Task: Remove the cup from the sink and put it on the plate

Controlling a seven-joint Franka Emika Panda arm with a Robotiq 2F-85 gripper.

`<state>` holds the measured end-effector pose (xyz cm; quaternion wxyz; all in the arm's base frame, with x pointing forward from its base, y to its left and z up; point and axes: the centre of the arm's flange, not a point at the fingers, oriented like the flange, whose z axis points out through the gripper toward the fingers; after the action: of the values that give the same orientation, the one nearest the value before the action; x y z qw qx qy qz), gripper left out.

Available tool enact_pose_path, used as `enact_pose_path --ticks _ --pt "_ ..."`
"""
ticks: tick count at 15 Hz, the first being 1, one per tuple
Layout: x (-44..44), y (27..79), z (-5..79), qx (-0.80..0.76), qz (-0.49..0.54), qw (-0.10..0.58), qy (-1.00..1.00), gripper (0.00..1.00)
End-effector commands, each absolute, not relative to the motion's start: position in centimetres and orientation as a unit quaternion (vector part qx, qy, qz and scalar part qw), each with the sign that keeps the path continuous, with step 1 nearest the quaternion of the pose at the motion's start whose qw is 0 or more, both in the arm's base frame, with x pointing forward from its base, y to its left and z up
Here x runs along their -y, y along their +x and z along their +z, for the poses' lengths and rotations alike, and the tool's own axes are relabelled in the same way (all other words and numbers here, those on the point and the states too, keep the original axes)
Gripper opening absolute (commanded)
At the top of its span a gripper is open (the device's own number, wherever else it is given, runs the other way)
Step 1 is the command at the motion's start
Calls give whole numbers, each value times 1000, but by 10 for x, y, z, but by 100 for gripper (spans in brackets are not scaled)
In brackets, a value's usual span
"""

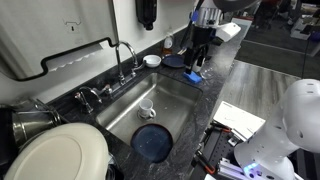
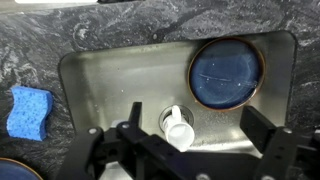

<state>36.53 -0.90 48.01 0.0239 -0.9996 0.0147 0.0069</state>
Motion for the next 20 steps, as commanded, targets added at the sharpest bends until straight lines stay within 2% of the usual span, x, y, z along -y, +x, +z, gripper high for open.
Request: enact_pose_path --ticks 1,6,11,13,14,20 --pt "1 350 432 -17 -56 42 -997 100" --pt "-37 362 365 9 -101 36 -994 100" --pt "-69 411 324 19 -142 4 -990 100" --pt "-70 425 309 -4 -124 -33 -992 100" --pt "-68 395 332 18 -136 -1 -991 100" --pt "-64 411 313 0 -122 -16 -992 100"
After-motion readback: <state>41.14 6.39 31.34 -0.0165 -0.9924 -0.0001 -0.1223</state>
